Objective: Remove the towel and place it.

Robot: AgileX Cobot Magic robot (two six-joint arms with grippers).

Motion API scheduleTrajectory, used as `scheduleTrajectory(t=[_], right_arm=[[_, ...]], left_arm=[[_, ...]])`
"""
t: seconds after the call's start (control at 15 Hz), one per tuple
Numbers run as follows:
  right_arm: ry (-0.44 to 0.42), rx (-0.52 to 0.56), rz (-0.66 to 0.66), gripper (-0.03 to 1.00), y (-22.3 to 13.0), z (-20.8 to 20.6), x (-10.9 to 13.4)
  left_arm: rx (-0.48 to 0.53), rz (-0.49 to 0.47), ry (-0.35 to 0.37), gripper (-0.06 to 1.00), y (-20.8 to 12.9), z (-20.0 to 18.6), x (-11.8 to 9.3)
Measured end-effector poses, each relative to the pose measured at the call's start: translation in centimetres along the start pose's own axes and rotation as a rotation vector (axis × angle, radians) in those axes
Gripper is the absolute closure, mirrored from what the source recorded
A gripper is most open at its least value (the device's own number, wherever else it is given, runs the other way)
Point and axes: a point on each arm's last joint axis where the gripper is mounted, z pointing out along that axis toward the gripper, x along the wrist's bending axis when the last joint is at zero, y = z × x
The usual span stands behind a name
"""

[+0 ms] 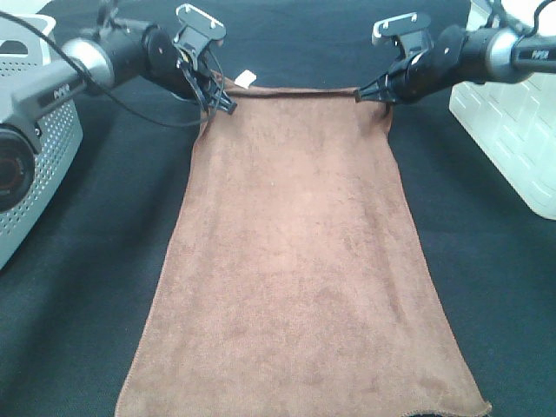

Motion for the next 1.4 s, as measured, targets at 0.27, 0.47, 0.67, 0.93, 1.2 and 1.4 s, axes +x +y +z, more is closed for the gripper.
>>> scheduleTrajectory(t=[0.27, 0.47, 0.67, 0.93, 1.2, 1.4], right_arm=[[-0.003, -0.051, 0.078, 0.96, 0.2, 0.3, 0.0], [0.001, -0.063, 0.113, 0.92, 0.3, 0.3, 0.0], [0.002, -0.069, 0.130, 0.76, 0.4, 0.3, 0.0], [0.011, -0.073, 0.172, 0.53, 0.4, 0.3, 0.0], [0.013, -0.071, 0.175, 0.45, 0.4, 0.3, 0.0], [0.018, -0.062, 0.176, 0.44, 0.3, 0.3, 0.1]], left_arm=[[-0.041, -0.016, 0.008, 0.94, -1.4, 1.6, -0.6], [-0.062, -0.026, 0.011, 0.93, -1.5, 1.9, -0.7], [-0.096, -0.033, 0.021, 0.84, -1.3, 1.9, -0.6], [-0.108, -0.039, 0.034, 0.53, -1.3, 1.9, 0.0], [-0.097, -0.039, 0.054, 0.39, -1.8, 1.9, 1.3], [-0.077, -0.061, 0.068, 0.38, -3.0, 2.2, 2.6]])
